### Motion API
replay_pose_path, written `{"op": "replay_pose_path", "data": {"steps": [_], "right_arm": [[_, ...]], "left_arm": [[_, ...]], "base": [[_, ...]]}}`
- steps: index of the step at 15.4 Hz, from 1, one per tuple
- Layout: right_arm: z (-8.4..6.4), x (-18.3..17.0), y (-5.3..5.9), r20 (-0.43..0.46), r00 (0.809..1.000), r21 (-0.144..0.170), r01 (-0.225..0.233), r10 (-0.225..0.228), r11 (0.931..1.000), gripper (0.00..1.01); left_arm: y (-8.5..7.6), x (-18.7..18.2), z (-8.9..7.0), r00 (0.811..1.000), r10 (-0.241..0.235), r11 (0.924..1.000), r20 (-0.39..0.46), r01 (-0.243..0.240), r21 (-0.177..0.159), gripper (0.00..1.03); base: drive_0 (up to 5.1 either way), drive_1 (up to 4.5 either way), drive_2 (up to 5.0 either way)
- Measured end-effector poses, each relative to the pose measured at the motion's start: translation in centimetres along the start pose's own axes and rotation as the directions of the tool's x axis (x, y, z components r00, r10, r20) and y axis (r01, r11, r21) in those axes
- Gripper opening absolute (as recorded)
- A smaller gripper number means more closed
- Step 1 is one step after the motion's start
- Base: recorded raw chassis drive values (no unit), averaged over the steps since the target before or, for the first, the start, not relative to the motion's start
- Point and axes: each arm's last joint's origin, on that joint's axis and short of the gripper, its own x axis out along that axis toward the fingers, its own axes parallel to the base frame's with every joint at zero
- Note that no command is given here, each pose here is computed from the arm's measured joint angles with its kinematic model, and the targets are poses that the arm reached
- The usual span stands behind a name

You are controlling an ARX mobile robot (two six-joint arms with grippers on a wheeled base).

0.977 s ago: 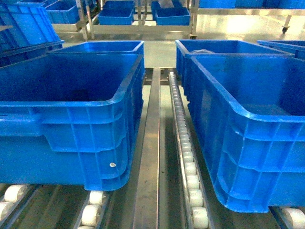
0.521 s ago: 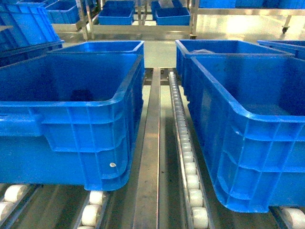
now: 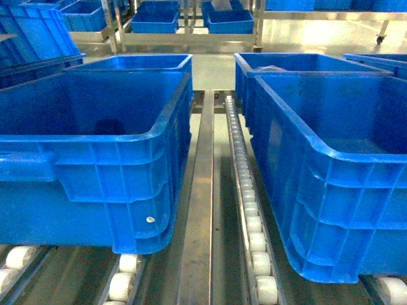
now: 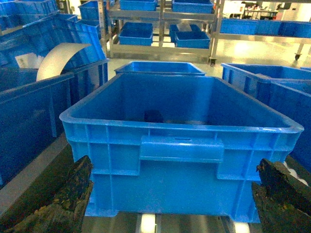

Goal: Sort blue parts and orange caps into right shelf containers

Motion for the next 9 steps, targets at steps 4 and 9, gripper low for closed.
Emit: {"op": "replay_pose_path", "data": {"steps": [4,9], "right_arm": [[0.00,0.00,0.00,0.000,1.000,0.000,0.000,0.000,1.0000,0.98],[0.01,0.00,0.00,0.000,1.000,0.000,0.000,0.000,1.0000,0.98]], "left_arm": [[0.00,0.00,0.00,1.000,0.000,1.0000,0.000,0.000,0.000,0.98],[0.00,0.00,0.00,1.000,0.000,1.0000,0.000,0.000,0.000,0.98]], "base": [[0.0,0.00,0.0],[0.0,0.00,0.0]]}}
